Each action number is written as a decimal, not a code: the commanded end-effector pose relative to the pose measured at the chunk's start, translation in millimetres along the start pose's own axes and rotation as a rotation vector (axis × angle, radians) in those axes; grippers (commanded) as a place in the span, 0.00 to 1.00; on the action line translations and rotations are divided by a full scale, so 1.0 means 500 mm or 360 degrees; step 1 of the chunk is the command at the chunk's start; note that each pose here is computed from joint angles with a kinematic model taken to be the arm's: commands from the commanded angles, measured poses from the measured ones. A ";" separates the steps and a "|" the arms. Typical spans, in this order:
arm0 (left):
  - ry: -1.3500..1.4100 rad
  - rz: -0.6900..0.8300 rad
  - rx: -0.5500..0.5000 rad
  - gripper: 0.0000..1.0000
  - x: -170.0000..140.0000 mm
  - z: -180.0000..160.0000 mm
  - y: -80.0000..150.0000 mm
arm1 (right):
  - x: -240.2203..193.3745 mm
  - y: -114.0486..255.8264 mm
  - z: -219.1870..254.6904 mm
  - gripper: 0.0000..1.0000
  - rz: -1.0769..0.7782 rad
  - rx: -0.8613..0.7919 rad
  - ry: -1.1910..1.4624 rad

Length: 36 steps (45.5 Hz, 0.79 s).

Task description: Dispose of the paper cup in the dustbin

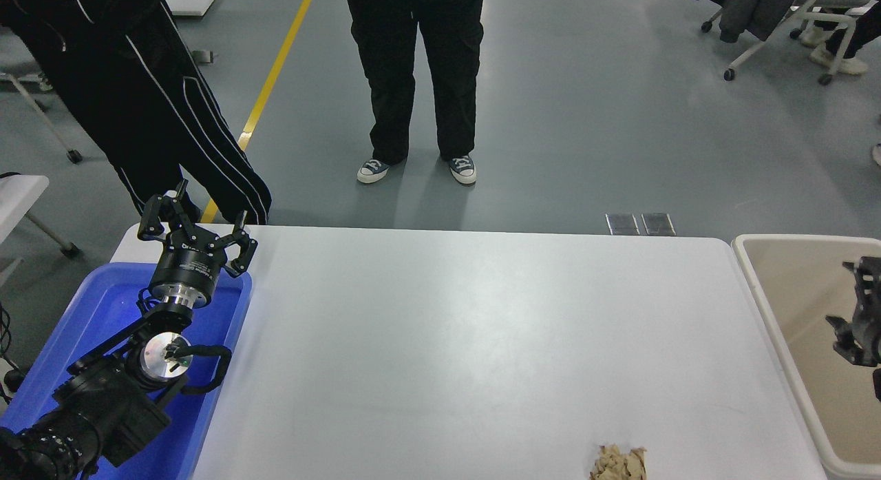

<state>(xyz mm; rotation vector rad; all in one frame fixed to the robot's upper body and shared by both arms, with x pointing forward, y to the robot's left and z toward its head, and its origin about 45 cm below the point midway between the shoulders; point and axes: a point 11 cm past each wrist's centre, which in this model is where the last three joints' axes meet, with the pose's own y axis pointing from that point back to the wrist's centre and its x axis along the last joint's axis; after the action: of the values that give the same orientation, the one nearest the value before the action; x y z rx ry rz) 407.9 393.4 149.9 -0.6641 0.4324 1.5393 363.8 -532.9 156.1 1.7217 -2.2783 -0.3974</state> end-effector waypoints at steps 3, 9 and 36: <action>-0.0001 0.0000 0.0003 1.00 -0.001 -0.001 0.000 | -0.161 0.047 -0.095 0.99 -0.0369 0.0427 -0.0248; -0.0001 0.0000 0.0002 1.00 -0.001 -0.001 0.000 | -0.222 0.063 -0.073 0.99 -0.0427 0.0493 -0.0269; 0.0003 0.0000 -0.0001 1.00 -0.001 0.000 0.000 | -0.274 0.037 -0.021 0.99 -0.0308 0.0585 -0.0520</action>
<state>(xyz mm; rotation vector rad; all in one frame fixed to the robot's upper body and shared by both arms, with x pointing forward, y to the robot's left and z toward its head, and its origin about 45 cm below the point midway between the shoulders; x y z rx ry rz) 408.0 392.8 149.7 -0.6644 0.4333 1.5381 385.7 -403.7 178.9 2.2328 -2.4808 -0.3200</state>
